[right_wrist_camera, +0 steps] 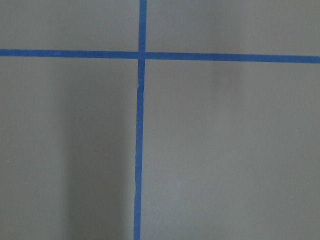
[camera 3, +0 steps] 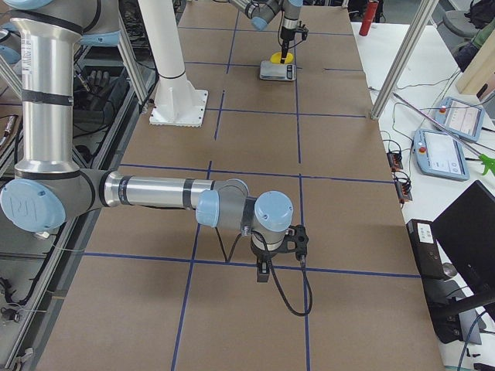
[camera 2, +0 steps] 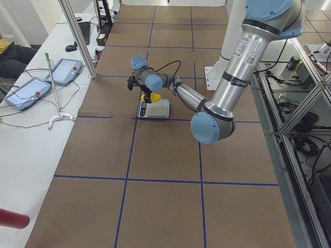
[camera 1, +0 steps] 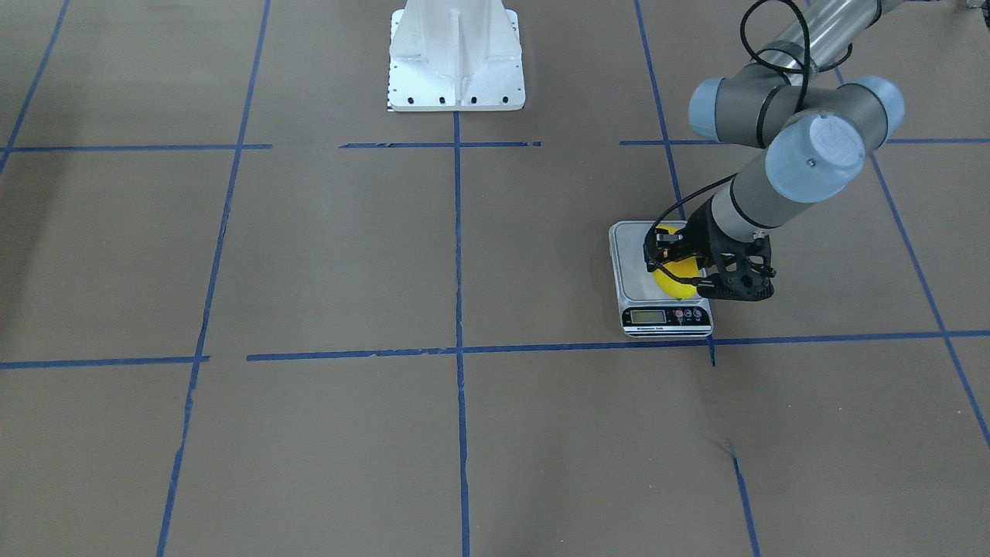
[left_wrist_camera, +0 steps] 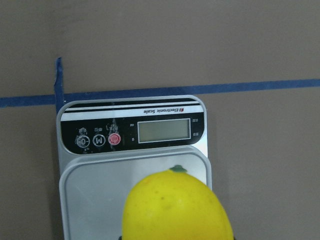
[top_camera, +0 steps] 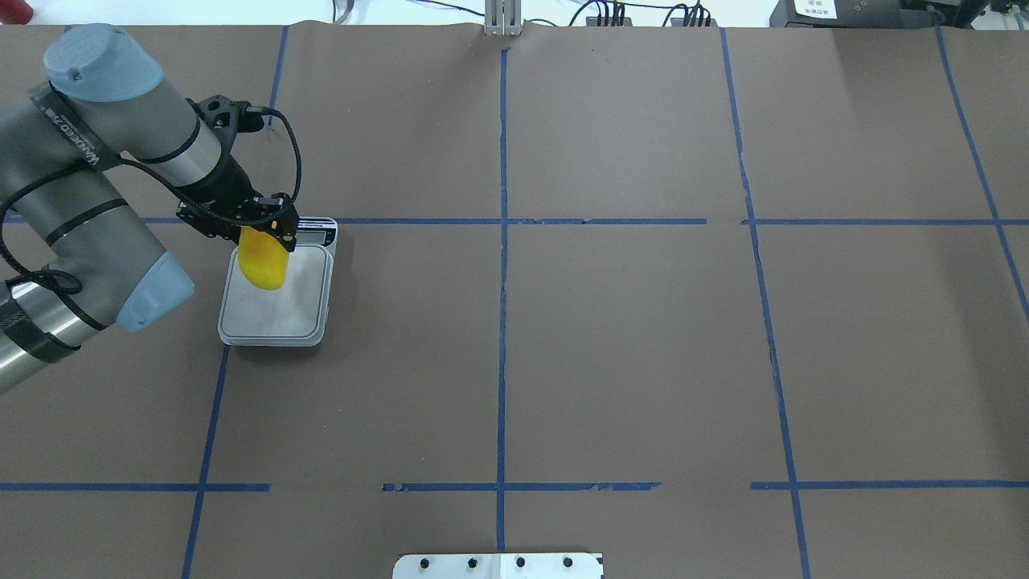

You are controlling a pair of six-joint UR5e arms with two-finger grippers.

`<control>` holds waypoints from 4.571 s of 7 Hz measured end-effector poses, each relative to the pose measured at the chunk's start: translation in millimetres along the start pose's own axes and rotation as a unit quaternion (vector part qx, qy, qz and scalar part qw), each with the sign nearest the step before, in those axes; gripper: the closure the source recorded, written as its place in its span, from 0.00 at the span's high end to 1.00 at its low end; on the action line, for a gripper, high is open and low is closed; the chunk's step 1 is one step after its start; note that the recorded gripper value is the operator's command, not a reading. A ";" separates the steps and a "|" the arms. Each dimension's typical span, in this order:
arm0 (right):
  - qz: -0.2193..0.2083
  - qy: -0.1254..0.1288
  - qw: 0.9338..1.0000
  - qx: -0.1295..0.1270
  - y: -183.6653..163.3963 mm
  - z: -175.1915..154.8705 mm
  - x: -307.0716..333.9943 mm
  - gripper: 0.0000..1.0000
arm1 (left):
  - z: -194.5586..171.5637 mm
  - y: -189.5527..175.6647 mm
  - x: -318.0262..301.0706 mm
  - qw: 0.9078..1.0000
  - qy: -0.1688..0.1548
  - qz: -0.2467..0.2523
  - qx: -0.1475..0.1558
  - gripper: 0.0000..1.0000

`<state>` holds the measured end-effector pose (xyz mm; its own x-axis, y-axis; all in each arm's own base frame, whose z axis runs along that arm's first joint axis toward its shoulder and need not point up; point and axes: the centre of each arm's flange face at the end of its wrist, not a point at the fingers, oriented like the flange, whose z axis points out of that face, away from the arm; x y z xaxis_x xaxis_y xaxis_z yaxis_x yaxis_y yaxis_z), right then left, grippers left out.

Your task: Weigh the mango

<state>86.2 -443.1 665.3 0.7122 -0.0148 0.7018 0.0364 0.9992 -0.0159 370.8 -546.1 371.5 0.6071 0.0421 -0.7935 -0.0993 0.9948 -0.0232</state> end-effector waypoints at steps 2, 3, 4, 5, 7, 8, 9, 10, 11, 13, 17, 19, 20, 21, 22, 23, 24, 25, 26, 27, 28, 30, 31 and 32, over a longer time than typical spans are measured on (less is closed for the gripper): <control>0.000 0.000 1.000 0.000 0.2 0.2 0.1 1.00 | 18.9 -4.7 -11.1 1.000 -0.001 -0.002 -0.005 0.00; 0.000 0.000 1.000 0.000 0.2 0.1 0.1 1.00 | 22.3 -3.4 -10.2 1.000 0.001 -0.002 -0.008 0.10; 0.000 0.000 1.000 0.000 0.1 0.0 0.0 1.00 | 25.6 -0.8 -8.5 1.000 0.001 -0.001 -0.011 0.35; 0.000 0.000 1.000 0.000 0.0 0.0 0.0 1.00 | 27.4 0.5 -8.2 1.000 0.002 -0.001 -0.012 0.92; 0.000 0.000 1.000 0.000 0.1 0.0 0.0 1.00 | 28.9 1.5 -8.2 1.000 0.001 -0.001 -0.013 1.00; 0.000 0.000 1.000 0.000 0.2 0.1 0.1 1.00 | 28.2 2.3 -7.9 1.000 0.002 -0.001 -0.013 1.00; 0.000 0.000 1.000 0.000 0.3 0.2 0.1 1.00 | 23.1 3.6 -6.2 1.000 0.005 0.001 -0.010 1.00; 0.000 0.000 1.000 0.000 0.3 0.2 0.1 1.00 | 8.8 3.1 -6.9 1.000 0.009 0.003 0.001 1.00; 0.000 0.000 1.000 0.000 0.3 0.2 0.2 1.00 | -12.1 -1.9 -17.2 1.000 0.012 0.000 0.017 1.00; 0.000 0.000 1.000 0.000 0.2 0.1 0.1 1.00 | -42.0 -3.1 -80.5 0.999 0.000 -0.002 0.042 1.00; 0.000 0.000 1.000 0.000 0.3 0.2 0.2 1.00 | -94.2 30.0 -322.6 0.993 -0.070 0.070 0.057 1.00; 0.000 0.000 1.000 0.000 0.3 0.2 0.1 1.00 | -112.9 41.7 -419.7 0.991 -0.091 0.082 0.055 1.00; 0.000 0.000 1.000 0.000 0.2 0.1 0.1 1.00 | -122.2 49.8 -453.5 0.991 -0.095 0.074 0.056 1.00; 0.000 0.000 1.000 0.000 0.0 0.0 0.0 1.00 | -132.7 60.9 -479.7 0.992 -0.096 0.053 0.056 1.00; 0.000 0.000 1.000 0.000 0.1 0.1 0.0 1.00 | -141.3 68.9 -495.1 0.993 -0.095 0.035 0.056 1.00; 0.000 0.000 1.000 0.000 0.2 0.1 0.1 1.00 | -145.4 74.1 -503.3 0.994 -0.094 0.026 0.054 1.00; 0.000 0.000 1.000 0.000 0.3 0.2 0.2 1.00 | -146.8 76.5 -507.1 0.994 -0.094 0.023 0.054 1.00; 0.000 0.000 1.000 0.000 0.3 0.2 0.1 1.00 | -147.8 77.4 -507.6 0.994 -0.094 0.022 0.054 1.00; 0.000 0.000 1.000 0.000 0.3 0.2 0.2 1.00 | -149.5 77.6 -505.9 0.994 -0.094 0.022 0.054 1.00; 0.000 0.000 1.000 0.000 0.3 0.2 0.2 1.00 | -149.9 78.2 -505.4 0.994 -0.094 0.021 0.053 1.00; 0.000 0.000 1.000 0.000 0.3 0.2 0.2 1.00 | -150.0 79.5 -505.8 0.994 -0.094 0.020 0.053 1.00; 0.000 0.000 1.000 0.000 0.3 0.2 0.2 1.00 | -151.9 80.6 -504.4 0.994 -0.095 0.021 0.055 1.00; 0.000 0.000 1.000 0.000 0.3 0.2 0.2 1.00 | -154.1 79.8 -502.4 0.993 -0.096 0.023 0.058 1.00; 0.000 0.000 1.000 0.000 0.3 0.2 0.1 1.00 | -158.1 78.9 -497.8 0.993 -0.096 0.027 0.062 1.00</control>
<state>86.1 -442.8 665.5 0.7122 -0.0145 0.7018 0.0364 0.9992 -0.0164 -63.9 -503.2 668.5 0.7444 0.1014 -0.6600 -0.0456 0.9938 0.1012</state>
